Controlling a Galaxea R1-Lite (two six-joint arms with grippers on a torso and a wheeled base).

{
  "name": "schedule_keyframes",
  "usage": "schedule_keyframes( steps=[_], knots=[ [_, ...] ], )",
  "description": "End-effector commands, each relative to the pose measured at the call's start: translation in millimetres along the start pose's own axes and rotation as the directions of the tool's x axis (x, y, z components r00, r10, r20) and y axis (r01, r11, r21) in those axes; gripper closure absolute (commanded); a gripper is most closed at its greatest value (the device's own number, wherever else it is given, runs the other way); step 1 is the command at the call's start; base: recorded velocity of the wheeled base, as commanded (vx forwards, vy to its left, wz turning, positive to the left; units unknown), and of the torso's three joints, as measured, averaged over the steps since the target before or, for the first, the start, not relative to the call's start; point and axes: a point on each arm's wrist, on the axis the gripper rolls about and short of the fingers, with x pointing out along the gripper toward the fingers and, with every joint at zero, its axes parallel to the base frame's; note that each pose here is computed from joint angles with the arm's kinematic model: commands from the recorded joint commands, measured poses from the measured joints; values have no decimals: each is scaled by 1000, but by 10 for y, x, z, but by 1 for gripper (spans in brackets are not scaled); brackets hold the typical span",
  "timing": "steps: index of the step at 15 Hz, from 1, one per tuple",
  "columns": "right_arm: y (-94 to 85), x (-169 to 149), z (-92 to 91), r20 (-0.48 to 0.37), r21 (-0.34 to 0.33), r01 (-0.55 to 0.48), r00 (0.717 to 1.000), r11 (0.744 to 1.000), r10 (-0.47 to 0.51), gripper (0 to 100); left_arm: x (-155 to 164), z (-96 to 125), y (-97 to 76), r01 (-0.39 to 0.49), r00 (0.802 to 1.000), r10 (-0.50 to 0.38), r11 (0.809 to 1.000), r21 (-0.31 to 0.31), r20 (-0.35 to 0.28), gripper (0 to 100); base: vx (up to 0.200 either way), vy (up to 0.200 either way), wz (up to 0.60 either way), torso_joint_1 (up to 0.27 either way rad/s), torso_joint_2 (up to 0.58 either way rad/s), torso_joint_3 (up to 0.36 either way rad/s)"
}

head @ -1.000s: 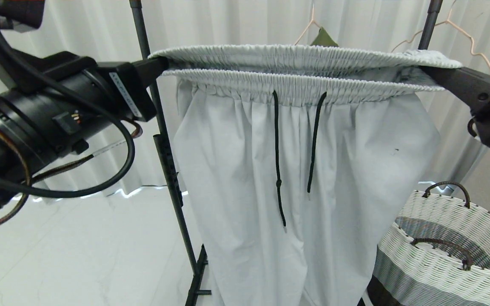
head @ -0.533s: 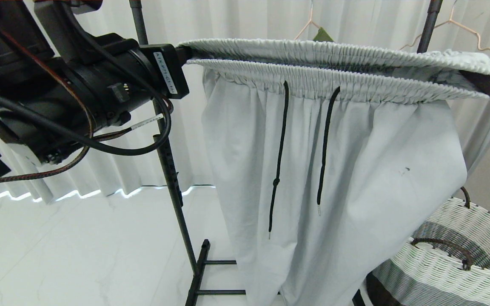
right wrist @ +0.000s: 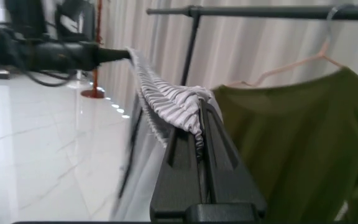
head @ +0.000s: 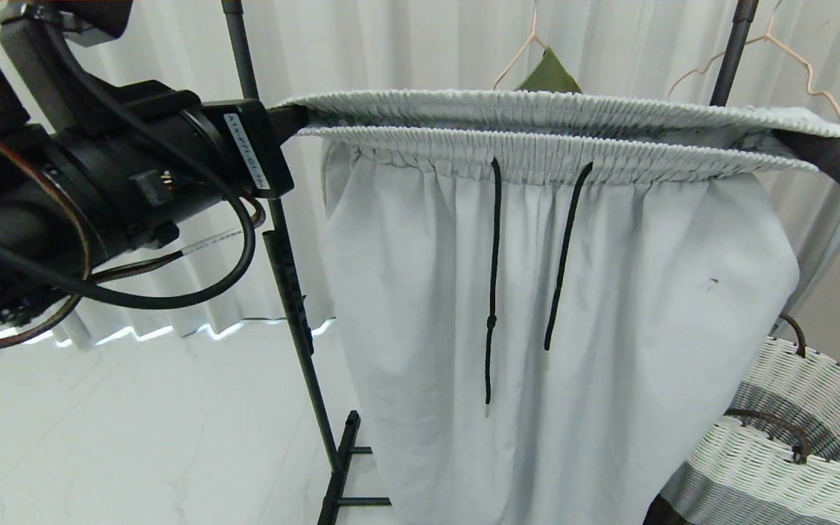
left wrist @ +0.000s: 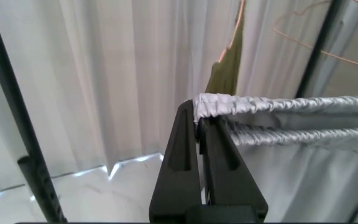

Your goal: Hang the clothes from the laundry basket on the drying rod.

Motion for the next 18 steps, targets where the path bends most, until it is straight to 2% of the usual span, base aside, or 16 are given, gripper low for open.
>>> schedule_keyframes(
  steps=[1, 3, 6, 10, 12, 15, 18],
  knots=[
    [-251, 125, -130, -33, 21, 41, 999, 999, -40, 100, -342, 56, -50, 46, 999, -47, 999, -7, -12, 100, 0, 0, 0, 0, 0, 0],
    [-387, 229, -162, -35, 22, 46, 998, 999, -45, 100, -566, 18, -96, 89, 994, -89, 996, -9, -56, 100, 0, 0, 0, 0, 0, 0],
    [-513, 369, -176, -26, 16, 36, 999, 999, -36, 100, -779, 35, -132, 137, 990, -138, 990, -17, -42, 100, 0, 0, 0, 0, 0, 0],
    [-577, 439, -225, -30, 23, 32, 999, 999, -31, 100, -952, -11, -161, 184, 980, -185, 983, -16, -68, 100, 0, 0, 0, 0, 0, 0],
    [-575, 432, -244, -35, 28, 36, 999, 999, -35, 100, -936, -36, -167, 185, 979, -186, 983, -15, -78, 100, 0, 0, 0, 0, 0, 0],
    [-577, 356, -339, -66, 47, 60, 996, 997, -57, 100, -749, -144, -223, 186, 973, -185, 983, -11, -136, 100, 0, 0, 0, 0, 0, 0],
    [-493, 222, -141, -32, -1, 77, 997, 997, -77, 100, -460, 21, -254, 155, 983, -156, 988, -11, -101, 100, 0, 0, 0, 0, 0, 0]
  ],
)
